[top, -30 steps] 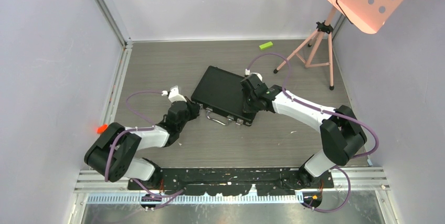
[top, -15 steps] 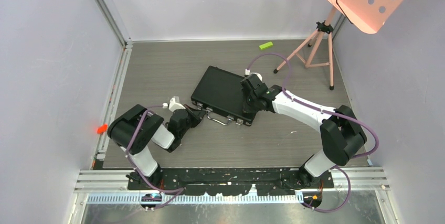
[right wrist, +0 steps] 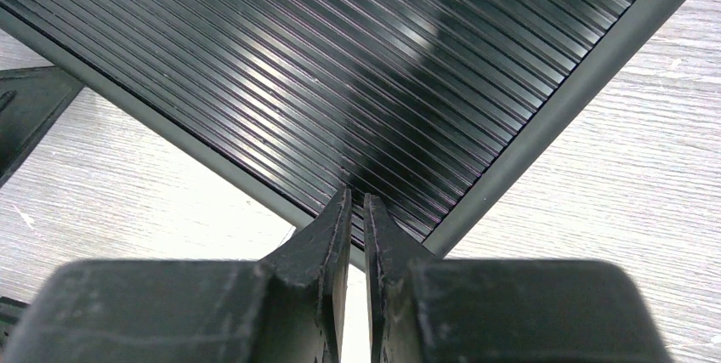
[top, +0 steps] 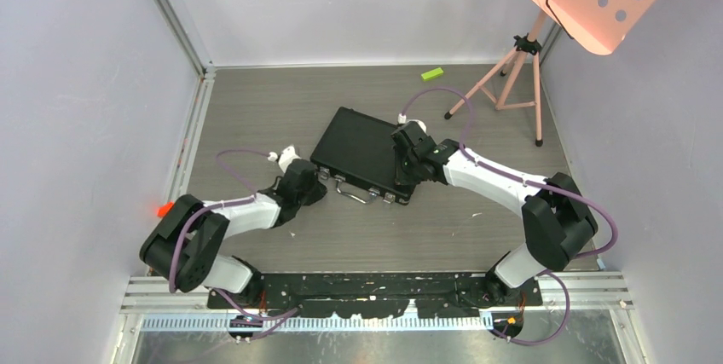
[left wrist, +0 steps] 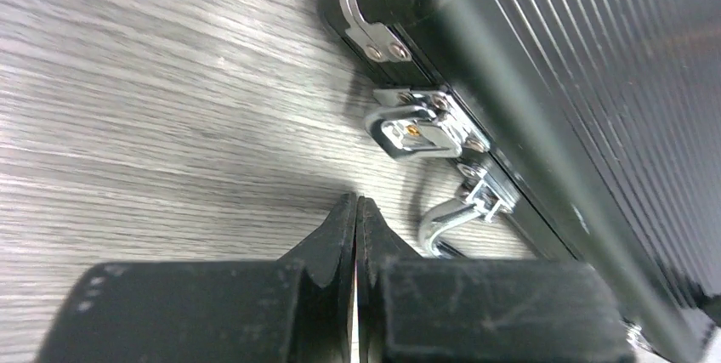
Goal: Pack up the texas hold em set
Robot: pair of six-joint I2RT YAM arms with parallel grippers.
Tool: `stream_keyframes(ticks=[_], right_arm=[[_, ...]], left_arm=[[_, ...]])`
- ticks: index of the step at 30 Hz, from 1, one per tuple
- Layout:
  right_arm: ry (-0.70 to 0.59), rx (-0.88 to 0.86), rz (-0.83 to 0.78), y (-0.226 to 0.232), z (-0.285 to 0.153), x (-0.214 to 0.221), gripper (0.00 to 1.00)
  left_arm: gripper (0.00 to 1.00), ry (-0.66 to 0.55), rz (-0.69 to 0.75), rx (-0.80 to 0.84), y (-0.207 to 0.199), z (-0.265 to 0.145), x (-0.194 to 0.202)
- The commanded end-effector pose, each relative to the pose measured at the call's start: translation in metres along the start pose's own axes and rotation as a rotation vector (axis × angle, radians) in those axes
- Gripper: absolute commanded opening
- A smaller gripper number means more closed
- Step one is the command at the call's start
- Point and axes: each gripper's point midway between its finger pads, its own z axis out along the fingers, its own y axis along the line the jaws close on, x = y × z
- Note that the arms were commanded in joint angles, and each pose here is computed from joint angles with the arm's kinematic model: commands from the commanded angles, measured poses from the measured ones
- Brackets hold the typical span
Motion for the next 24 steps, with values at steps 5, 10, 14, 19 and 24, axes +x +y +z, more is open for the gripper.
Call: stream_keyframes(ticks=[5, 10, 14, 19, 24], right_arm=[[0.063, 0.004, -0.014, -0.003, -0.002, 0.017, 0.17], [0.058, 0.01, -0.017, -0.004, -0.004, 0.017, 0.17], [0.055, 0.012, -0.017, -0.006, -0.007, 0.016, 0.17], [0.047, 0.025, -0.02, -0.011, -0.019, 0.018, 0.17], [-0.008, 0.065, -0.093, -0.011, -0.043, 0.006, 0.18]], left_arm=[[0.0, 0.189, 0.296, -0.392, 0.079, -0.003, 0.024], [0.0, 0.201, 0.279, -0.382, 0.07, 0.02, 0.029], [0.0, 0.186, 0.288, -0.382, 0.062, 0.032, 0.022], [0.0, 0.149, 0.358, -0.416, 0.067, 0.007, 0.004], [0.0, 0.102, 0.434, -0.355, 0.046, -0.029, -0.026]])
